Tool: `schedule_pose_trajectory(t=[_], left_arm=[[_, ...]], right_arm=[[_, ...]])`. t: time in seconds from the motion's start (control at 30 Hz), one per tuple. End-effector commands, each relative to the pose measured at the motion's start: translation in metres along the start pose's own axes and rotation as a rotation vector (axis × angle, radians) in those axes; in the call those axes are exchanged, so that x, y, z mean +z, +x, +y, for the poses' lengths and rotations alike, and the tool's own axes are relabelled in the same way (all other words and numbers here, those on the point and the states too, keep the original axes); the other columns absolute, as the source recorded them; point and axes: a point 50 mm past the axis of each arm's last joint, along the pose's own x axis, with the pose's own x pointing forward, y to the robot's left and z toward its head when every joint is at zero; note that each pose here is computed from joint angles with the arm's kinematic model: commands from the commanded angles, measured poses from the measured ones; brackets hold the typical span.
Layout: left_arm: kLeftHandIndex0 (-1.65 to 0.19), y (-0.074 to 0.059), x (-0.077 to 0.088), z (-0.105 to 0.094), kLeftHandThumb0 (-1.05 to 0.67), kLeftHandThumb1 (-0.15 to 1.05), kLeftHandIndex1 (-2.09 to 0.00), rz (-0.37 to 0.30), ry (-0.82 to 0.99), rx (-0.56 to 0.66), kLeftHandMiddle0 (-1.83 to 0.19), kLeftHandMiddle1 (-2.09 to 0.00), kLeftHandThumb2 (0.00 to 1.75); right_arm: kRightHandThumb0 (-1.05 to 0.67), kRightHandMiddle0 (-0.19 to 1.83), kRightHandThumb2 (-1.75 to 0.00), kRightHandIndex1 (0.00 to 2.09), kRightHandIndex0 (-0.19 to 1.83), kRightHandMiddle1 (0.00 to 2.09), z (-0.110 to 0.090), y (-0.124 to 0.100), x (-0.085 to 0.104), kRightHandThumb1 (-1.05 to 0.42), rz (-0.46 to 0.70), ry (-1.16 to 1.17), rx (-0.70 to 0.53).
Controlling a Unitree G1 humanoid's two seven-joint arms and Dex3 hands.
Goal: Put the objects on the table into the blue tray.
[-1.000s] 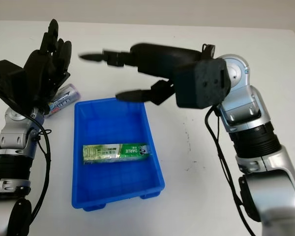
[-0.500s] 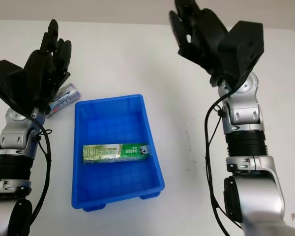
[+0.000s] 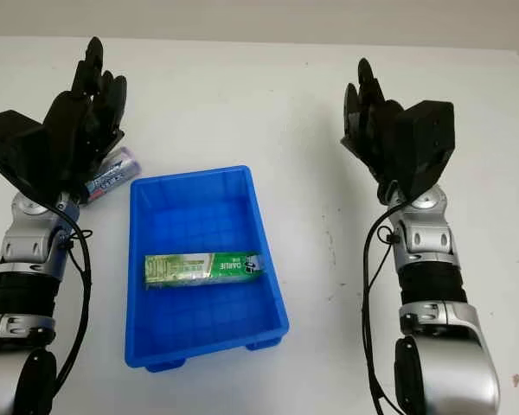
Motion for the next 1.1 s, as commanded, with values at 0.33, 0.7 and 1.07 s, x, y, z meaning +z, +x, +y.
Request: schedule_pose_trajectory(t=[0.33, 0.7, 1.07], left_arm=[[0.09, -0.011, 0.059, 0.043, -0.54, 1.04, -0.06, -0.011, 0.500, 0.116, 0.09, -0.06, 0.13], [0.07, -0.032, 0.079, 0.071, -0.59, 0.92, -0.05, 0.282, 0.806, 0.072, 0.05, -0.04, 0.04], [0.13, -0.035, 0.037, 0.061, -0.65, 0.92, -0.03, 0.417, 0.803, -0.052, 0.14, -0.03, 0.05]], right_arm=[[-0.77, -0.19, -0.89, 0.00, -0.19, 0.00, -0.001, -0.004, 0.002, -1.05, -0.031, 0.000, 0.005], [-0.75, -0.19, -0.89, 0.00, -0.19, 0.00, 0.003, -0.002, 0.004, -1.05, -0.029, 0.031, 0.031], [-0.73, -0.19, -0.90, 0.00, -0.19, 0.00, 0.004, -0.001, 0.005, -1.05, -0.025, 0.021, 0.039]])
